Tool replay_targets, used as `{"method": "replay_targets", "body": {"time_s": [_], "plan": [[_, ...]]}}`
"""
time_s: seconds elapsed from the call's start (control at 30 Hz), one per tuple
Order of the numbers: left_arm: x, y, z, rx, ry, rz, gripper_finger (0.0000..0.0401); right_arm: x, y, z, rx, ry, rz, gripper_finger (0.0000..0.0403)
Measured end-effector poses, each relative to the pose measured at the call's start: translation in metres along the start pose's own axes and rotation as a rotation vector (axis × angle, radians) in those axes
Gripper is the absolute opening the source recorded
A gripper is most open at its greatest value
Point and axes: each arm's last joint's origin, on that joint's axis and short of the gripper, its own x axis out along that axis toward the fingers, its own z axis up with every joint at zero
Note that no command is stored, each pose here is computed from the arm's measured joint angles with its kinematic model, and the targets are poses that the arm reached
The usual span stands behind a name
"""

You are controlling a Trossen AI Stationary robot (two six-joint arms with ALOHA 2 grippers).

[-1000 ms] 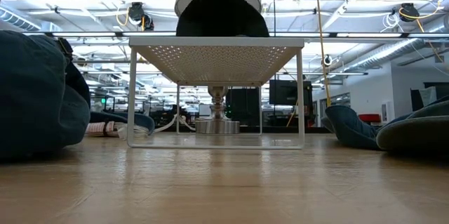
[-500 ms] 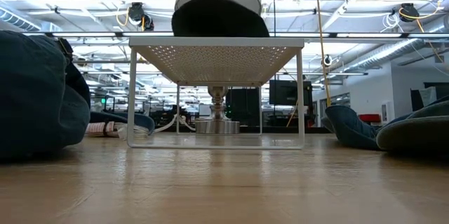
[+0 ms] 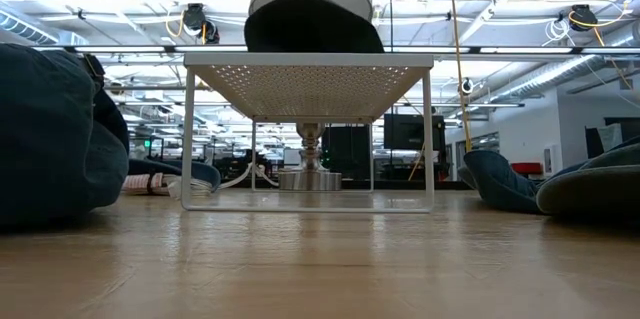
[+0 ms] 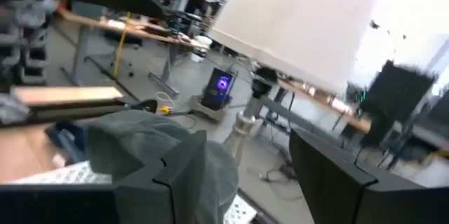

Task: Pick & Place hat
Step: Stack the top gray cap on the gray cap on the shelf

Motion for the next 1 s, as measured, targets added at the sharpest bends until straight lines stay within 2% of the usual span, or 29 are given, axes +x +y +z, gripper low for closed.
{"method": "replay_targets", "body": {"time_s": [0.13,0.23,0.33,0.47,0.53,0.67,0.77,1.0], "plan": [[-0.007,0.016,0.004,-0.098,-0.014,-0.069,0.0214,0.021,-0.011,-0.014,0.196,-0.021,0.029,0.0197],[-0.016,0.031,0.008,-0.15,-0.032,-0.119,0.0214,0.044,-0.017,-0.029,0.288,-0.034,0.091,0.0197],[-0.026,0.046,0.011,-0.186,-0.057,-0.161,0.0214,0.069,-0.024,-0.042,0.343,-0.044,0.177,0.0197],[-0.039,0.063,0.013,-0.222,-0.088,-0.224,0.0214,0.097,-0.035,-0.053,0.305,-0.018,0.214,0.0197],[-0.045,0.072,0.014,-0.252,-0.102,-0.253,0.0214,0.109,-0.044,-0.058,0.333,0.017,0.249,0.0197],[-0.055,0.083,0.015,-0.29,-0.125,-0.34,0.0214,0.13,-0.069,-0.07,0.475,0.155,0.28,0.0197],[-0.057,0.087,0.015,-0.298,-0.133,-0.351,0.0214,0.142,-0.086,-0.076,0.575,0.219,0.306,0.0197],[-0.057,0.087,0.015,-0.272,-0.137,-0.355,0.0214,0.167,-0.121,-0.092,0.893,0.386,0.329,0.0196]]}}
